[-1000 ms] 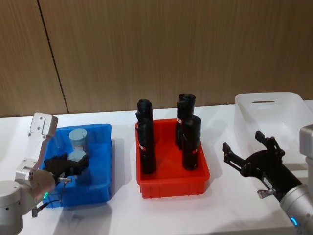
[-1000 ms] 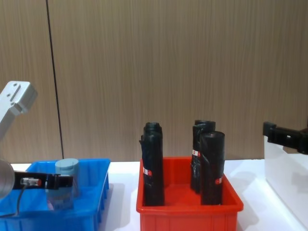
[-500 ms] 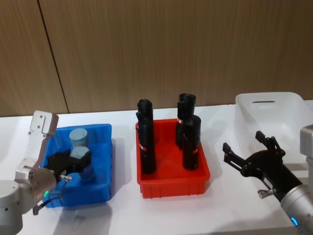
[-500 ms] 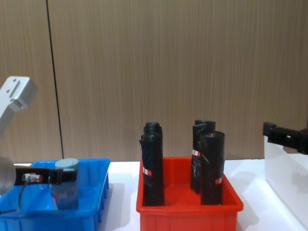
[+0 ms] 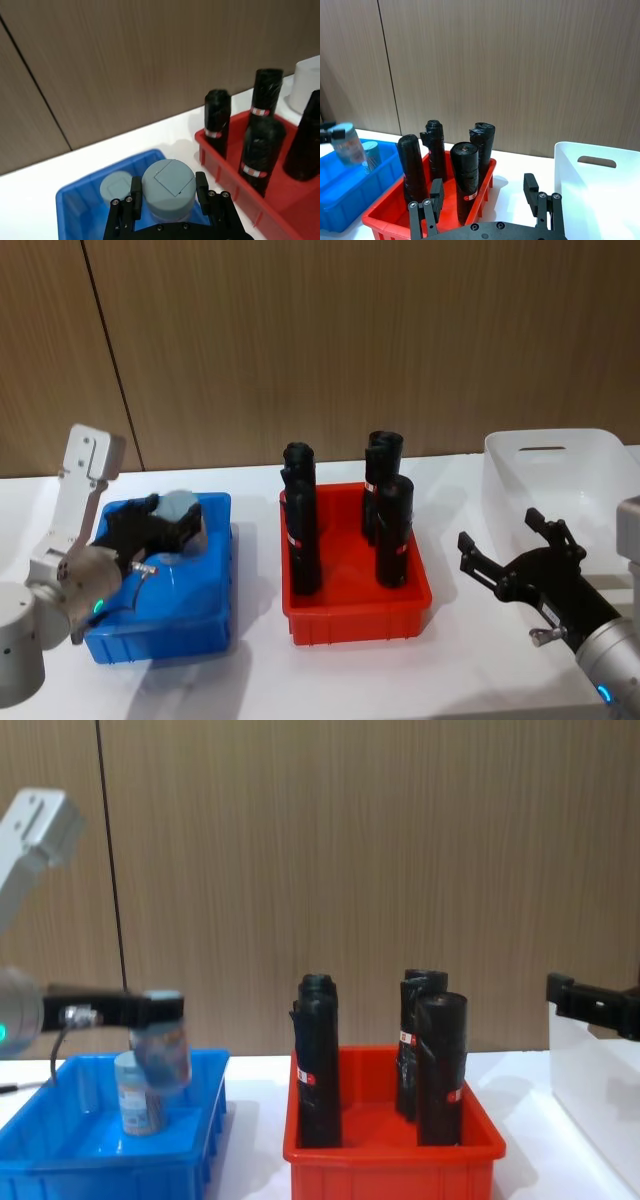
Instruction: Pick the cotton swabs from the blue box and place them into the white box.
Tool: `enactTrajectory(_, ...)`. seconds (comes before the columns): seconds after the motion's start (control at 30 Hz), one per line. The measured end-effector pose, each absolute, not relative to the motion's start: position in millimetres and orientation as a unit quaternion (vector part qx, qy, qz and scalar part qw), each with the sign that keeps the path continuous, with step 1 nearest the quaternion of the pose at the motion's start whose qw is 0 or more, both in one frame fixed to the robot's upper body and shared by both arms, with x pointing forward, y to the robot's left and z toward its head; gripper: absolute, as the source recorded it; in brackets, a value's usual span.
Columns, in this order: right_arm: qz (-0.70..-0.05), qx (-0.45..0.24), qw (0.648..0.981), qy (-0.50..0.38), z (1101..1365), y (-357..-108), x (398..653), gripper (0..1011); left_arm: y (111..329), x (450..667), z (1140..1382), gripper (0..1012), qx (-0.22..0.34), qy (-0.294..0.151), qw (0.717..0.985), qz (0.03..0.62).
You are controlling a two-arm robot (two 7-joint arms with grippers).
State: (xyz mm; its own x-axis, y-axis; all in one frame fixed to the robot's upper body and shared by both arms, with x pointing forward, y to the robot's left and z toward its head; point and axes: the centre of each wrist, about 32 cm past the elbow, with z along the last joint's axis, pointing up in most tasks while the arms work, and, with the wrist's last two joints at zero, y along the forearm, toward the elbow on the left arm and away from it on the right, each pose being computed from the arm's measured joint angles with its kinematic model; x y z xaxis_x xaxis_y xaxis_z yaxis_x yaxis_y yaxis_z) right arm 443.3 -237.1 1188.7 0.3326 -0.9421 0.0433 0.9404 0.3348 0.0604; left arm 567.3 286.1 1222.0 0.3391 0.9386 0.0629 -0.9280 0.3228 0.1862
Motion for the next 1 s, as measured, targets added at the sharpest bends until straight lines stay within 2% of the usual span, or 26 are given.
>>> enactTrajectory(0.47,-0.577,0.012,0.816,-0.035,1189,-237,443,1002,276,559,1262,644,0.061,-0.03,0.857,0.512)
enactTrajectory(1.0,-0.577,0.012,0.816,-0.035,1189,-237,443,1002,271,561,1281,644,0.026,-0.044,0.899,0.434)
